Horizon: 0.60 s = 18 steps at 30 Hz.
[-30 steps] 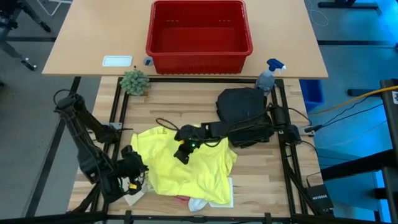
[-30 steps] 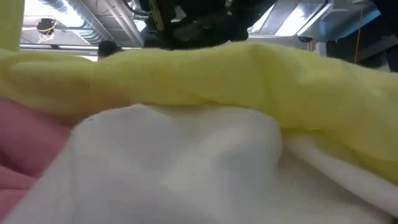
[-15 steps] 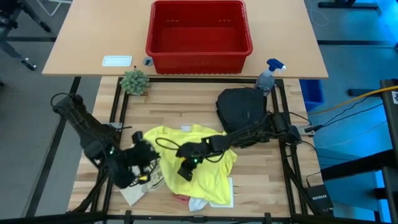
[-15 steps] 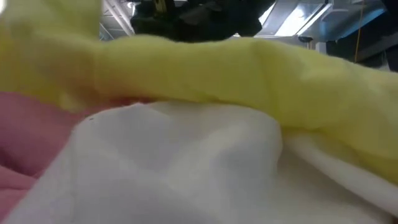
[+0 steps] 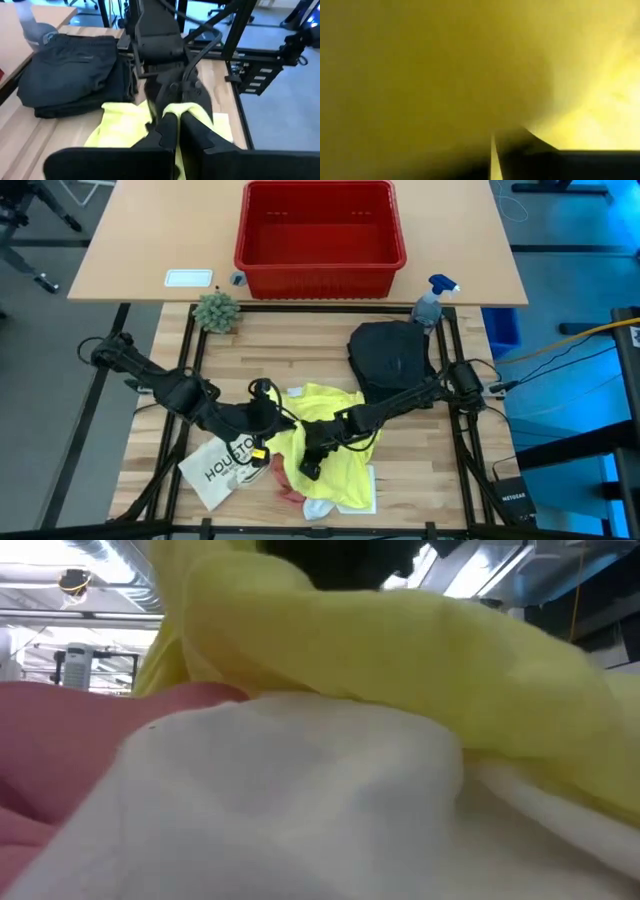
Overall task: Fold laundry
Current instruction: Fold the yellow shirt
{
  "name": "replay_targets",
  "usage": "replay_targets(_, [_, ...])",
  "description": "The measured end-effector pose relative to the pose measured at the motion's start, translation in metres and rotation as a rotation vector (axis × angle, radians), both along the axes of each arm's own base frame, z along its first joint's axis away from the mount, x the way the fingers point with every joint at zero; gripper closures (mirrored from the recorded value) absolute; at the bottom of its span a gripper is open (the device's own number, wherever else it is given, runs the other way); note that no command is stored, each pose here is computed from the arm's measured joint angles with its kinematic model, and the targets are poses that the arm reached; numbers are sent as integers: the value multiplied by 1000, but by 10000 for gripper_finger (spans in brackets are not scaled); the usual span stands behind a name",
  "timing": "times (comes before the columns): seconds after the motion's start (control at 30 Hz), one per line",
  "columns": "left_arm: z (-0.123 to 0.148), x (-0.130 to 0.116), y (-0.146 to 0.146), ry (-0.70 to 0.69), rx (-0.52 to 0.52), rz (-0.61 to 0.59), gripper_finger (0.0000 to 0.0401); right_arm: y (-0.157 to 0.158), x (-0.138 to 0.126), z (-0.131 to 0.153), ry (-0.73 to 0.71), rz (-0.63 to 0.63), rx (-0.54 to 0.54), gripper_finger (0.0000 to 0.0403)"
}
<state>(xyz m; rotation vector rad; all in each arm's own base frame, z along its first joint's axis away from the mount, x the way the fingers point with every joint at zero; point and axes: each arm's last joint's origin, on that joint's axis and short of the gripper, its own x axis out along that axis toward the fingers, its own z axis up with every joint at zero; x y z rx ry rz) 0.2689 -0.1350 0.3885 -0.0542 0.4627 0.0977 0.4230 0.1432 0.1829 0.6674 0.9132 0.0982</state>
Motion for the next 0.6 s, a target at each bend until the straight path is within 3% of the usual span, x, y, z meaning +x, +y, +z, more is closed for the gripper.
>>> replay_targets(0.2, [-4,-6,-5,42,-19,10,401,-5,-26,-10,52,-90,-18,335])
replay_targets(0.37, [-3,-8,-9,33,-25,-8,401,-7,-69,13,-53,-249,-75,288])
replay_targets(0.6, [-6,13,-9,-12,-26,-82,401,-8,-139,34,-153,-470,-84,274])
